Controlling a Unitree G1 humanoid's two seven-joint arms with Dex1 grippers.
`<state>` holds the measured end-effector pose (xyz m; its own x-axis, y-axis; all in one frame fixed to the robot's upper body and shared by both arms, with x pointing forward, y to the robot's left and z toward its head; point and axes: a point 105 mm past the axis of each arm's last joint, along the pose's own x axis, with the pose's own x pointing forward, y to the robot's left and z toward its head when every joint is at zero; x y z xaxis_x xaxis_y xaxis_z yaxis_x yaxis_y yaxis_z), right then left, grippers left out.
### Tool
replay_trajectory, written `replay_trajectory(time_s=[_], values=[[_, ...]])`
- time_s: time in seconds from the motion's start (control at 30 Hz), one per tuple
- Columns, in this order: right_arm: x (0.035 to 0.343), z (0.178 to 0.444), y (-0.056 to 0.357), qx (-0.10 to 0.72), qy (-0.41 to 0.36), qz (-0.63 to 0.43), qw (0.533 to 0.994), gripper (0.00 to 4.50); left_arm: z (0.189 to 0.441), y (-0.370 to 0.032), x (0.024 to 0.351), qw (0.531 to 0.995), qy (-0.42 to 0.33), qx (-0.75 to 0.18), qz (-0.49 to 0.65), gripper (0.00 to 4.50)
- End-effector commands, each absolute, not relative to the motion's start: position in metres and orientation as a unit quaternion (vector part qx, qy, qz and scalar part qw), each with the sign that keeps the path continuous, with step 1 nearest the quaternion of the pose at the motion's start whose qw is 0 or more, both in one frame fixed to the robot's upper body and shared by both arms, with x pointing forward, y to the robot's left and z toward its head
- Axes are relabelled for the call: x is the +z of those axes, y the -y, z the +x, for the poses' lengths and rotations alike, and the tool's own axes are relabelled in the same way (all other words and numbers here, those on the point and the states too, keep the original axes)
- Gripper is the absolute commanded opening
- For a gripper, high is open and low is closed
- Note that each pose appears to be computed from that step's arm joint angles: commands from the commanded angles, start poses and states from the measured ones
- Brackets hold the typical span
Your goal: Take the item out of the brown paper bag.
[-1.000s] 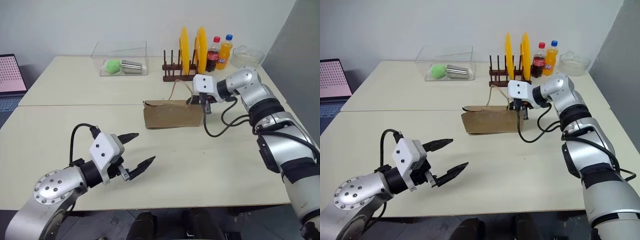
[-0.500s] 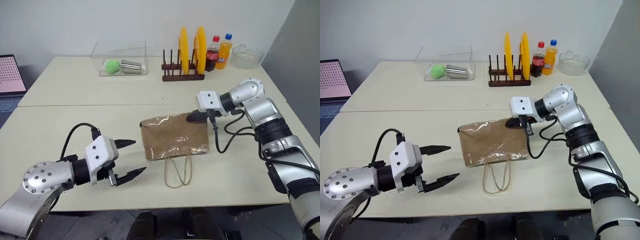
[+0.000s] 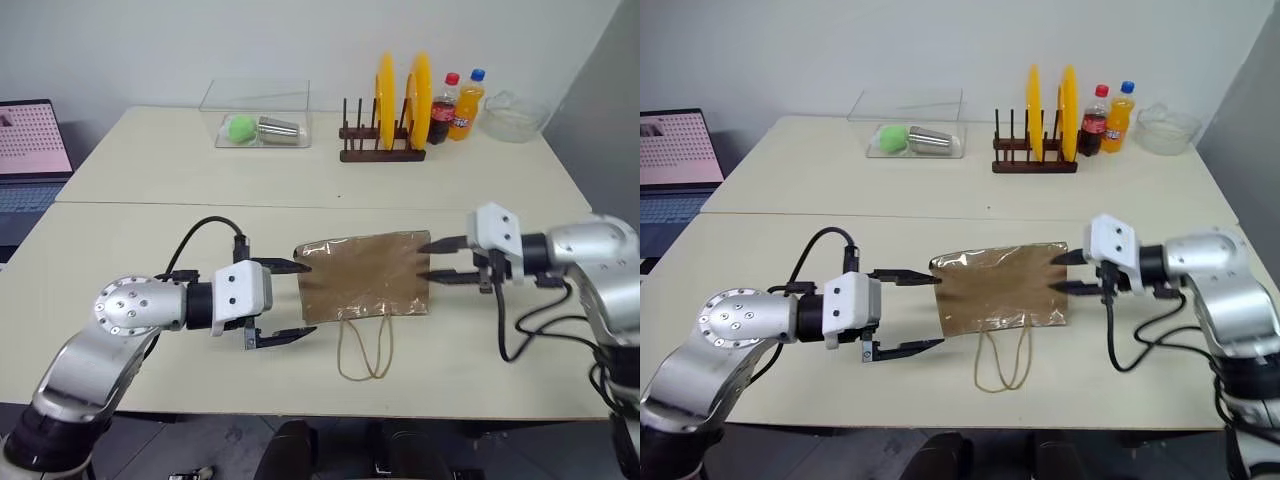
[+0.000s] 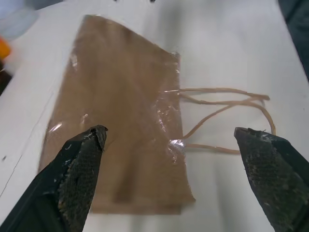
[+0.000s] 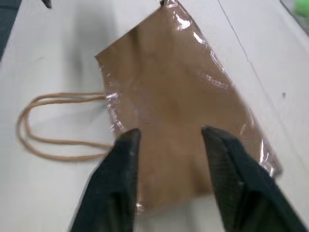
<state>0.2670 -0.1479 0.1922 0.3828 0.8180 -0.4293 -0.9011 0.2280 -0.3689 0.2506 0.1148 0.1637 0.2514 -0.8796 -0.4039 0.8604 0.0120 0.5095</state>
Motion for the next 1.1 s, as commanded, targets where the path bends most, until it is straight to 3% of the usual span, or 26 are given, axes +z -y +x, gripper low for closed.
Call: replay_trajectory(time_s=[0.03,0.1,0.27,0.5,0.7,1.1], values=[[0.197,0.236,0.141,0.538,-0.054,-0.275,0.795,3.6,0.247,-0.106,0.154,0.646,0.032,-0.663,0.377,4.5],[0.189,0.223,0.137,0.532,-0.057,-0.272,0.8,4.31,0.252,-0.101,0.151,0.625,0.041,-0.678,0.385,4.5],[0.174,0.203,0.129,0.514,-0.071,-0.255,0.816,4.31,0.262,-0.092,0.146,0.588,0.062,-0.697,0.406,4.5],[0.148,0.184,0.105,0.505,-0.092,-0.214,0.831,4.31,0.256,-0.09,0.123,0.544,0.065,-0.719,0.428,4.5],[0.138,0.178,0.088,0.506,-0.092,-0.177,0.839,4.31,0.263,-0.088,0.119,0.55,0.076,-0.706,0.44,4.5],[0.122,0.168,0.105,0.464,-0.133,-0.161,0.861,4.31,0.257,-0.043,0.106,0.541,0.116,-0.733,0.395,4.5]])
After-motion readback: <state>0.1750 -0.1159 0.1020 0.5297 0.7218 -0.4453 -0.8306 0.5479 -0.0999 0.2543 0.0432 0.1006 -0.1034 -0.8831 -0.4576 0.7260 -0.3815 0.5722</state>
